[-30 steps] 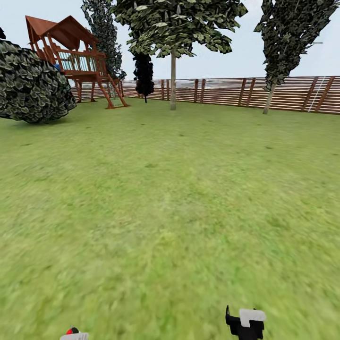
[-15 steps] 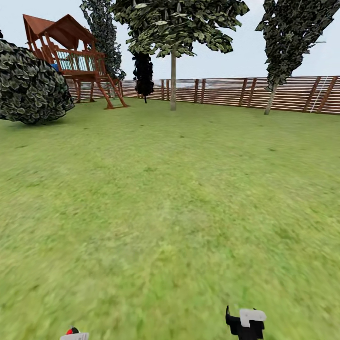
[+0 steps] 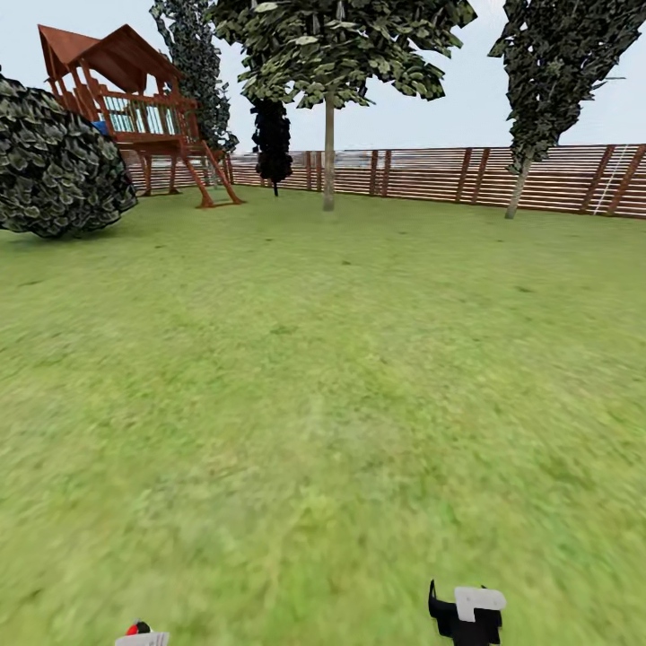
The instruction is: In the garden, pick up the pesticide atomizer on the floor and spray pesticide onto both trees until each tree trunk is fully covered.
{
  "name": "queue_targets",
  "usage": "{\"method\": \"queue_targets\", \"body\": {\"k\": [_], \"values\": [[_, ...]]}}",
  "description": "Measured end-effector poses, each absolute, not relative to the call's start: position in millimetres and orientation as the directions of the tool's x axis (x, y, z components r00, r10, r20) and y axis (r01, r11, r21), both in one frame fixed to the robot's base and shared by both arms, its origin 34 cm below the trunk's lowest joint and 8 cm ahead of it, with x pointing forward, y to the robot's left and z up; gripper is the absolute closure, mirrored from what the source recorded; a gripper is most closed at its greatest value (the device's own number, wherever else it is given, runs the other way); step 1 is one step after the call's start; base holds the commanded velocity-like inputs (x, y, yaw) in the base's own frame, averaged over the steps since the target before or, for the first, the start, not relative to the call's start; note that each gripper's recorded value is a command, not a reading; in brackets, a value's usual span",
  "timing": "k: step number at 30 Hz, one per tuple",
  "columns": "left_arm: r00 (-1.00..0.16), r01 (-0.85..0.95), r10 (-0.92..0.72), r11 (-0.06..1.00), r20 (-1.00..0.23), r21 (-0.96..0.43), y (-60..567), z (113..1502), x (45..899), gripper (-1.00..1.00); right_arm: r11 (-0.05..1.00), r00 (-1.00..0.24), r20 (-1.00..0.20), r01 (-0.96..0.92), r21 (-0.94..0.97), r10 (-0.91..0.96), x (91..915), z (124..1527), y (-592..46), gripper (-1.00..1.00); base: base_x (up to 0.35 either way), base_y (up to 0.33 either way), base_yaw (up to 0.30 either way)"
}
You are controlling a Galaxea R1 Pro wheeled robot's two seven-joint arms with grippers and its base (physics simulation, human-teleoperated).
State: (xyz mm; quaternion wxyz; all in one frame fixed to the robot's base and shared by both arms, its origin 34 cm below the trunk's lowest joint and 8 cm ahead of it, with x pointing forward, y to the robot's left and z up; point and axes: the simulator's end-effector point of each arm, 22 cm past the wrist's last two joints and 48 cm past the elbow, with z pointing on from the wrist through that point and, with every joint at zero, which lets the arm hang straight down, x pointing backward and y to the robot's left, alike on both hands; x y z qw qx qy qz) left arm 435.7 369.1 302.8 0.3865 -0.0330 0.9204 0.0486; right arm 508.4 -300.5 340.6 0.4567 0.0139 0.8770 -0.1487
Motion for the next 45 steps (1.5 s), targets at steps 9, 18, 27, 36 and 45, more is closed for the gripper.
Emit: {"method": "queue_targets", "body": {"k": [9,18,27,36,45], "values": [[-0.699,-0.099,-0.024,0.993,-0.715,0.064,369.2,302.8,435.7,1.0,0.955,-0.583,-0.805,0.16,-0.248,-0.112,508.4,340.6,-300.5,-1.0,0.338,0.0,0.0],[-0.7,-0.098,-0.024,0.993,-0.714,0.063,368.7,302.4,435.1,1.0,0.955,-0.583,-0.805,0.16,-0.248,-0.111,508.4,340.6,-300.5,-1.0,0.338,0.0,0.0],[-0.7,-0.098,-0.024,0.993,-0.714,0.064,368.7,302.4,435.1,1.0,0.955,-0.583,-0.805,0.16,-0.248,-0.111,508.4,340.6,-300.5,-1.0,0.339,0.0,0.0],[-0.699,-0.099,-0.023,0.993,-0.715,0.064,369.2,302.8,435.8,1.0,0.955,-0.583,-0.805,0.16,-0.248,-0.112,508.4,340.6,-300.5,-1.0,0.338,0.0,0.0],[-0.699,-0.099,-0.024,0.993,-0.714,0.063,368.8,302.5,435.3,1.0,0.955,-0.583,-0.805,0.161,-0.25,-0.112,508.4,340.7,-301.7,-1.0,0.338,0.0,0.0]]}}
